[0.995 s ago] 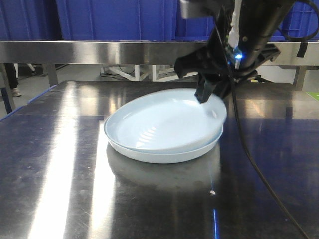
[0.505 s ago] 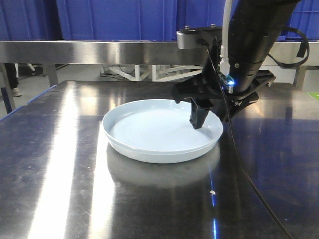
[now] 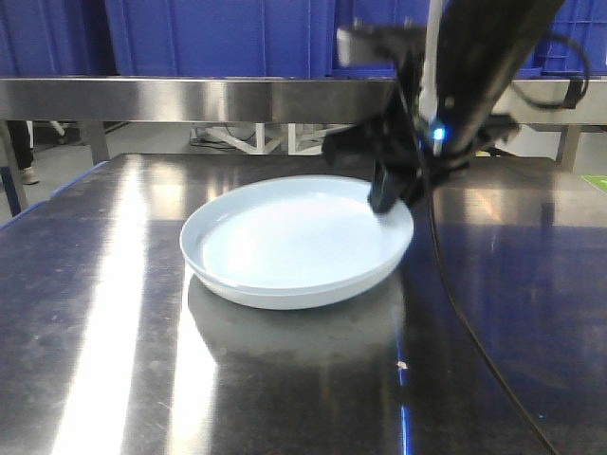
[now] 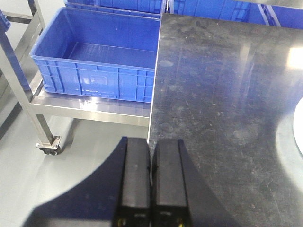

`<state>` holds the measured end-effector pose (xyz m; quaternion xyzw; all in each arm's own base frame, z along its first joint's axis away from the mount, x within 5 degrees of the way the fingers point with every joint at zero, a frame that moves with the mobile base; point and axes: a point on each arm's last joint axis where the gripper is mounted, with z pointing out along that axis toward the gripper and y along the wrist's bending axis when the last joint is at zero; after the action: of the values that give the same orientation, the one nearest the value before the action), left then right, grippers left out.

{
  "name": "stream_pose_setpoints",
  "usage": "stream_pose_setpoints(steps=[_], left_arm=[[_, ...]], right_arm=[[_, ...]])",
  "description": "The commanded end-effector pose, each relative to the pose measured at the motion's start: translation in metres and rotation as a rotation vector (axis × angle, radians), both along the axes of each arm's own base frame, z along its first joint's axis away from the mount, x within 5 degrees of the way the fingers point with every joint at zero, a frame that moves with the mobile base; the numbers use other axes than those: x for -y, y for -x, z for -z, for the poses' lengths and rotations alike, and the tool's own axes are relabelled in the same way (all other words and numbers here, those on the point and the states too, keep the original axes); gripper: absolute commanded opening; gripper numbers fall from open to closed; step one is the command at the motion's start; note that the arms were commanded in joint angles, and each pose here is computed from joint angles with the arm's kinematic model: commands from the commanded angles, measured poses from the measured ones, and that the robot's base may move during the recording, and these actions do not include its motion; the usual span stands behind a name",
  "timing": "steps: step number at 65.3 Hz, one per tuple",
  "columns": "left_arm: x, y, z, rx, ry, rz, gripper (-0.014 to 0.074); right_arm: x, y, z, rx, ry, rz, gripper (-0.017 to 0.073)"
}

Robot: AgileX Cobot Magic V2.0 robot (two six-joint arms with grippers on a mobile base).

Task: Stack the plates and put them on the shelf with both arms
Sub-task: 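Grip the stacked plates' rim with the right gripper and lift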

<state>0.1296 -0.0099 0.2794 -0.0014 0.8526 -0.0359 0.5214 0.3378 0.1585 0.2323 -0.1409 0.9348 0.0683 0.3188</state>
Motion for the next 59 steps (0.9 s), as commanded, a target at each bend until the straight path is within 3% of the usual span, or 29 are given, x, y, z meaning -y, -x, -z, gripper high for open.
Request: stream_pose_setpoints(steps=[1,13,24,39,59], left_arm=[[0.002,-0.003,-0.016,0.104,0.015,0.011,0.0085],[0.002,-0.003,-0.016,0.104,0.015,0.011,0.0085],[0.002,-0.003,-0.016,0.104,0.015,0.011,0.0085],[0.002,-0.003,-0.016,0.104,0.015,0.011,0.0085],[0.002,-0.003,-0.016,0.104,0.015,0.011,0.0085]], right_arm=[[0.015,0.01,-0.066,0.227,-0.065,-0.007,0.0057],[0.058,0.044,-0.118,0.383,-0.119,0.073,0.0057],[0.105,0.092,-0.138,0.487,-0.13,0.18,0.0057],[0.136,0.165,-0.132,0.581,-0.137,0.257,0.0057],[0.147,0.229,-0.104,0.637,-0.152,0.265,0.0057]])
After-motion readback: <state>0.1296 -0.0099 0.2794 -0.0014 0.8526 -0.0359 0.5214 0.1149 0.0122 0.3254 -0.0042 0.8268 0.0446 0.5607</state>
